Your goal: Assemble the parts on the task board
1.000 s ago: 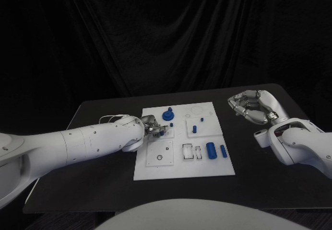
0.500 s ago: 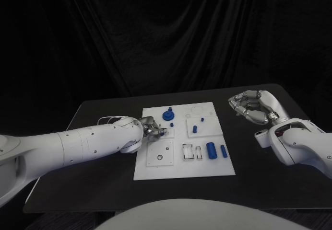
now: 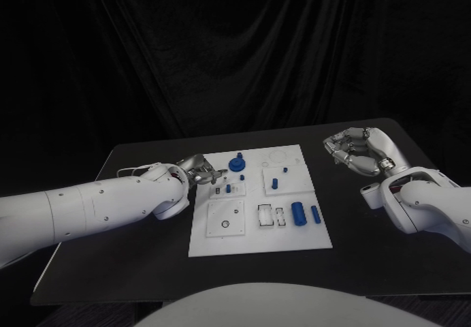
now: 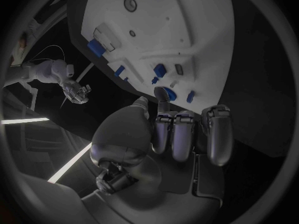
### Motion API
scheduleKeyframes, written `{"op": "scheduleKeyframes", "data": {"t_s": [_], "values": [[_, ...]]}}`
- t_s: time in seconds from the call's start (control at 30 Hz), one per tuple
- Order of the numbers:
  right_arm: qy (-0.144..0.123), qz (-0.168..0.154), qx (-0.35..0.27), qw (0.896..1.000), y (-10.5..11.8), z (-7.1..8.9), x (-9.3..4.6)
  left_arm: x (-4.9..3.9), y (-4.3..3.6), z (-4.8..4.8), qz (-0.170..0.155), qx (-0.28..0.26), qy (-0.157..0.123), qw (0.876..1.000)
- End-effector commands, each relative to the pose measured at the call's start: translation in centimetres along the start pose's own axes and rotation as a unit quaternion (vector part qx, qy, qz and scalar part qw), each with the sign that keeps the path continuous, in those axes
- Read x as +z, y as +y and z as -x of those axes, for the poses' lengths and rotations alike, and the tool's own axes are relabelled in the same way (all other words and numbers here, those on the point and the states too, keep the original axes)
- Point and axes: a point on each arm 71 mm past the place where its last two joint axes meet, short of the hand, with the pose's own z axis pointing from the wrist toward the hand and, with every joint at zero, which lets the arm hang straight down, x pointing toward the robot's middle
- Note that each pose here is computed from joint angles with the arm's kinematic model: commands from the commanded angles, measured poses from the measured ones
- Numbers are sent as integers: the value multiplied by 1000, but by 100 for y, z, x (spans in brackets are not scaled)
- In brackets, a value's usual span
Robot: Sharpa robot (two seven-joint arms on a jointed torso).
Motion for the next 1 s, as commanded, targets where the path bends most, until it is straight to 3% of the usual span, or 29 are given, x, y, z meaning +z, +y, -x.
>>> {"op": "scheduleKeyframes", "data": {"t_s": [0.03, 0.17, 0.33, 0.7, 1.0], "values": [[3, -7, -1, 1000, -15, -13, 3, 0, -69, 175, -12, 0, -12, 1000], [5, -7, 0, 1000, -16, -28, 19, 23, -39, 291, 12, 19, 18, 1000], [7, -7, 0, 1000, -15, -41, 30, 108, -3, 343, 31, 34, 37, 998], [9, -5, 2, 1000, -2, -61, 37, 434, -12, 425, 48, 83, 31, 995], [9, -5, 2, 1000, -2, -54, 28, 563, -18, 410, 63, 114, 36, 991]]}}
